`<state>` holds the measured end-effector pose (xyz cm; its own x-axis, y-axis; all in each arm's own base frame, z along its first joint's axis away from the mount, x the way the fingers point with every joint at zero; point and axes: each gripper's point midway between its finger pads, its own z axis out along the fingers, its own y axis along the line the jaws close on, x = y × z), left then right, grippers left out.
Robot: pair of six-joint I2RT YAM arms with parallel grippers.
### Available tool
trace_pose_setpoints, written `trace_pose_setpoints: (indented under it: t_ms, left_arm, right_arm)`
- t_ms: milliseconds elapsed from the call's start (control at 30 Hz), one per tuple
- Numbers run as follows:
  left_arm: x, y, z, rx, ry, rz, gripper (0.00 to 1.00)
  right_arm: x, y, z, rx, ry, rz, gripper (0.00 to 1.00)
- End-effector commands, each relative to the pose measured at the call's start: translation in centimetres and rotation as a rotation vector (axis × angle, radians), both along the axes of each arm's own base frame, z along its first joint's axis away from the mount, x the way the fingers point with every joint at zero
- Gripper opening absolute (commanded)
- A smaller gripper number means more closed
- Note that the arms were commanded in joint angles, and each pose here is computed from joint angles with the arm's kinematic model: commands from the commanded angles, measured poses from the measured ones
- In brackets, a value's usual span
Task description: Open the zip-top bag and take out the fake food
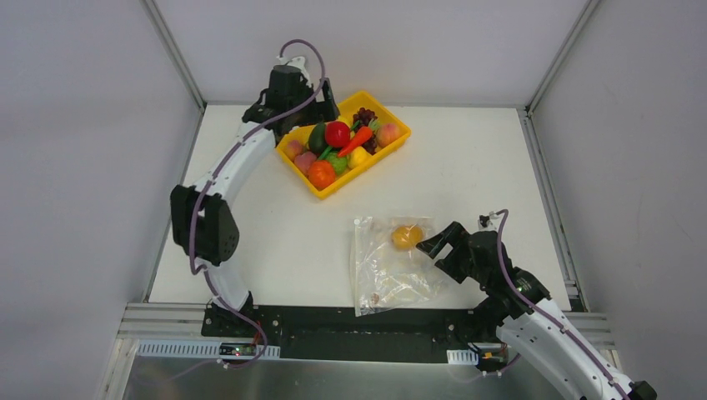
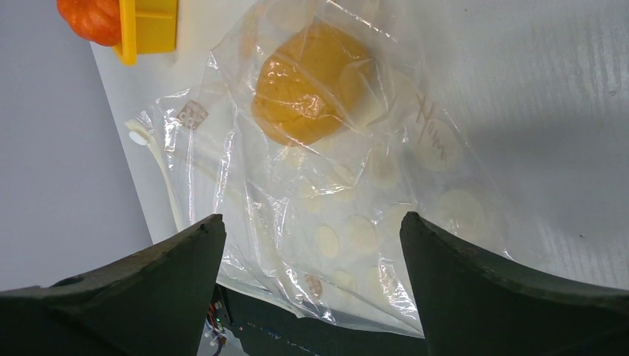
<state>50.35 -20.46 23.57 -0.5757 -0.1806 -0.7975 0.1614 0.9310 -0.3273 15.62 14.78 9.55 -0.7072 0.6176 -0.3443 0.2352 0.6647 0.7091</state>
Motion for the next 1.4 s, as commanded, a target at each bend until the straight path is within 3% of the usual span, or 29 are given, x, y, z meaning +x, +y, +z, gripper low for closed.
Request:
trace_pose_setpoints:
  t_ms: [0,100,167,433,733,1000,1367]
  left_arm:
    - [-3.1,3.9,5.5,-0.208,-0.043,0.107,0.99]
    - [-5.7,4.6,5.0,-0.368,0.063,0.084,0.99]
    - [-7.9,4.3,3.6,-0.398,0.138,0.057,0.99]
    - [-18.7,3.2,-3.9,-0.381,0.269,0.024,0.9]
    - [-28.7,-0.4,-9.0,-0.34,0.33,-0.141,0.73]
    - [-32.5,-4.3,-13.0,-0.343,0.408,-0.232,0.59]
    - [-33.4,-8.7,-14.2,-0.337,0.448,-0.299,0.39]
  right_arm:
    - [0.0,0.5,0.4,0.02,-0.013,0.021,0.91]
    - [0.1,0.2,0.3,0.006,-0.011,0.004,0.91]
    - [0.3,0.0,0.3,-0.006,-0.012,-0.007,0.91]
    - [0.9,-0.5,1.2,-0.079,0.001,-0.01,0.9]
    - [0.9,-0.9,2.0,-0.129,0.017,-0.004,0.91]
    - [1.8,-1.1,2.6,-0.171,0.013,-0.019,0.91]
    - [5.4,-0.8,2.5,-0.247,0.064,0.032,0.9]
